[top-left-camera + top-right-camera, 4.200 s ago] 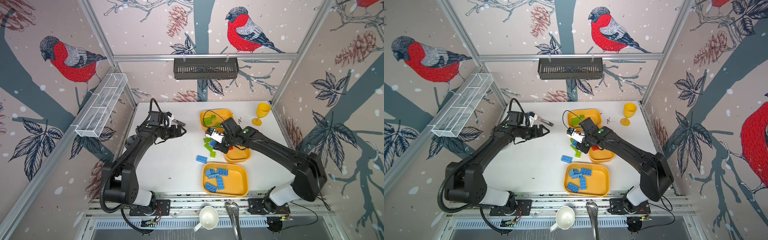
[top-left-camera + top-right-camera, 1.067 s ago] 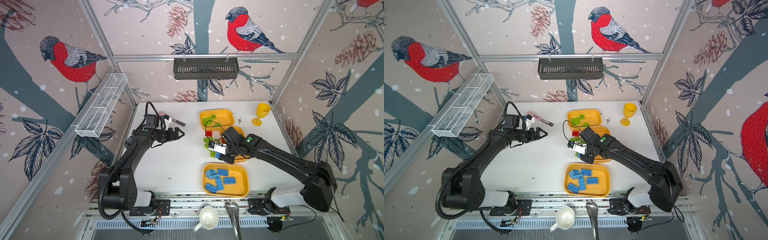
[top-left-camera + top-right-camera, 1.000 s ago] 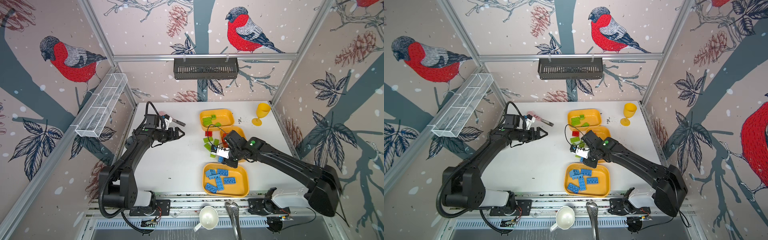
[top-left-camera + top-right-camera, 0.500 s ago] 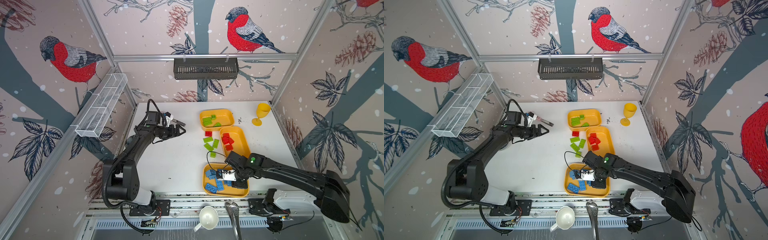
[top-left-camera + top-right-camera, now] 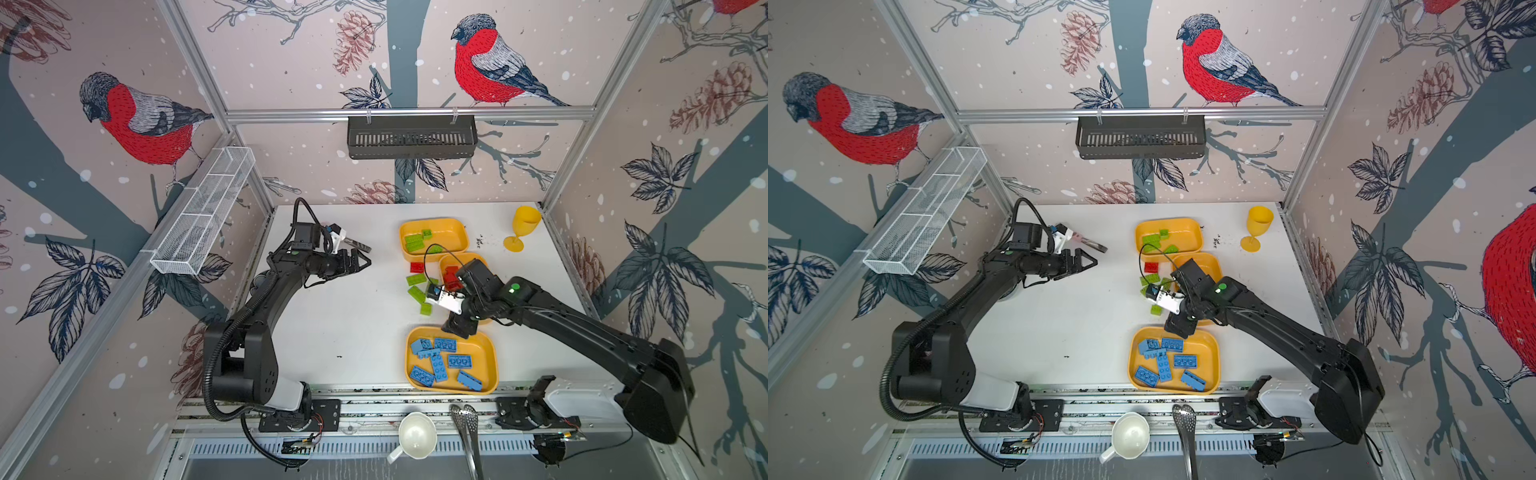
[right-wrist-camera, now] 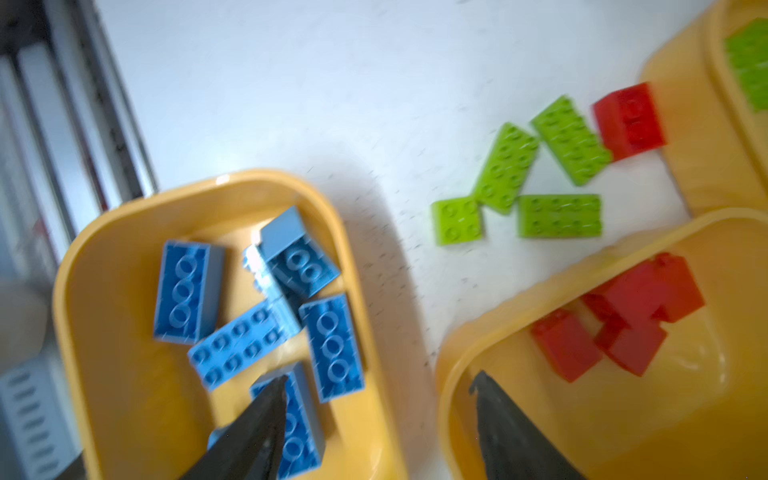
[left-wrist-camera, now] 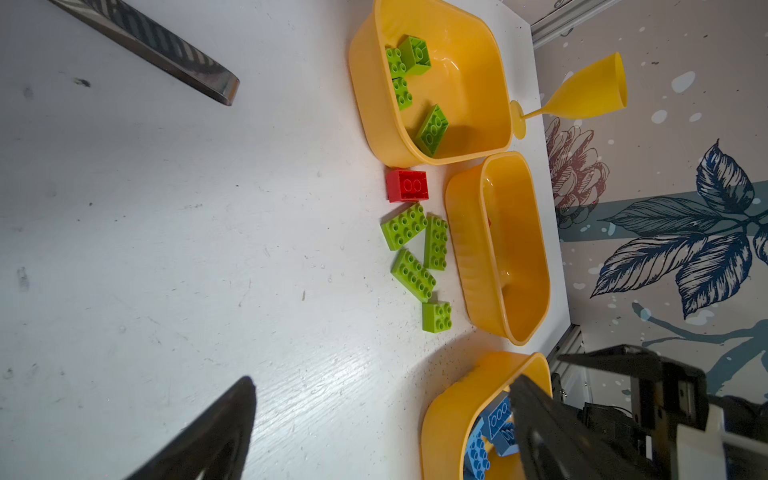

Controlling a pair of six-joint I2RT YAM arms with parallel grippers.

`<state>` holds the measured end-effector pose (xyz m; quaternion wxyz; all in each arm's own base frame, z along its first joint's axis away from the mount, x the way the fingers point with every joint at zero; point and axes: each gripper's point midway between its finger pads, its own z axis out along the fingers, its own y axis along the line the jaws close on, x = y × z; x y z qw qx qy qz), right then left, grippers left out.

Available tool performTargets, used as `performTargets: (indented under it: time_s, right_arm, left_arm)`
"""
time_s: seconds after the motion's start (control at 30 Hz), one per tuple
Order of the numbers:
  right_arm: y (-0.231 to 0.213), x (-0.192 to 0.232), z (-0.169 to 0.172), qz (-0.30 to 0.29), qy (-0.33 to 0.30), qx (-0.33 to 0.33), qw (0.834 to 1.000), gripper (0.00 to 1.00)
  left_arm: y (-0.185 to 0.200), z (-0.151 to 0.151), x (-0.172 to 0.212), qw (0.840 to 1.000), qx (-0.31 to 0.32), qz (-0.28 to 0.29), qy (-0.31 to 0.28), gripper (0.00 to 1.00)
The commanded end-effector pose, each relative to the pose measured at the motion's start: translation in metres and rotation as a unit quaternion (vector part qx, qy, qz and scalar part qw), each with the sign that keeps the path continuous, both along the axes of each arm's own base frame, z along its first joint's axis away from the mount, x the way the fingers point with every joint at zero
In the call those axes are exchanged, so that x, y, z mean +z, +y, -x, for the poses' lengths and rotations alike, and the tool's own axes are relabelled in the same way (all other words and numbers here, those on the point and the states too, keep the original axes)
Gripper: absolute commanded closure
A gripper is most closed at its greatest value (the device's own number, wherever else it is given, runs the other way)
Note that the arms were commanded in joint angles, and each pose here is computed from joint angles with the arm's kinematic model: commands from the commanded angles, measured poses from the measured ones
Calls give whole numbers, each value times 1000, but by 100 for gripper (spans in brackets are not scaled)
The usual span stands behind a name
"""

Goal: Sort the legos into containers by color
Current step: 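Move the right gripper back and lower over a lime-green 2x4 brick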

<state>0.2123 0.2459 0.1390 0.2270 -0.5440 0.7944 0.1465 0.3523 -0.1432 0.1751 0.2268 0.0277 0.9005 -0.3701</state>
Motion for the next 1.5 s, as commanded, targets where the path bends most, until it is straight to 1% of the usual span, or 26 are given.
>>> performTargets:
  time_s: [0.0, 0.1, 0.17, 0.3, 0.43, 0.63, 0.73, 0.9, 1.17, 1.33, 1.47]
  right_arm:
    - [25, 12, -43, -53, -12, -91, 994, 27]
    - [32, -7, -67, -21, 8, -146, 989, 27]
    - [35, -22, -77, 1, 13, -165, 986, 28]
    - [40, -48, -96, 23, 22, -207, 978, 29]
    - [48, -75, -103, 52, 25, -205, 977, 31]
    - [54, -99, -111, 78, 19, -202, 976, 33]
    - [58, -103, -116, 81, 9, -202, 976, 37]
    - [60, -115, -118, 90, 12, -195, 977, 42]
    - [65, -126, -119, 102, 17, -180, 978, 57]
    - [67, -123, -113, 108, 9, -165, 980, 58]
    - [66, -110, -113, 101, 3, -170, 980, 57]
  left_arm:
    - [0, 0, 1, 1000, -1, -1, -5, 5]
    - [0, 0, 1, 1000, -2, 0, -6, 5]
    - [0, 0, 1, 1000, -3, 1, -8, 5]
    - [0, 0, -1, 1000, -1, 3, -5, 5]
    - [0, 1, -2, 1000, 0, 2, -7, 5]
    - [1, 2, -4, 1000, 3, 0, -6, 5]
    - [1, 2, -6, 1000, 4, 0, -5, 5]
    - [1, 0, -5, 1000, 6, 1, -7, 5]
    - [2, -2, -6, 1000, 5, 0, -6, 5]
    - [3, -2, -6, 1000, 7, -3, -5, 5]
    - [3, 0, -7, 1000, 7, -4, -3, 5]
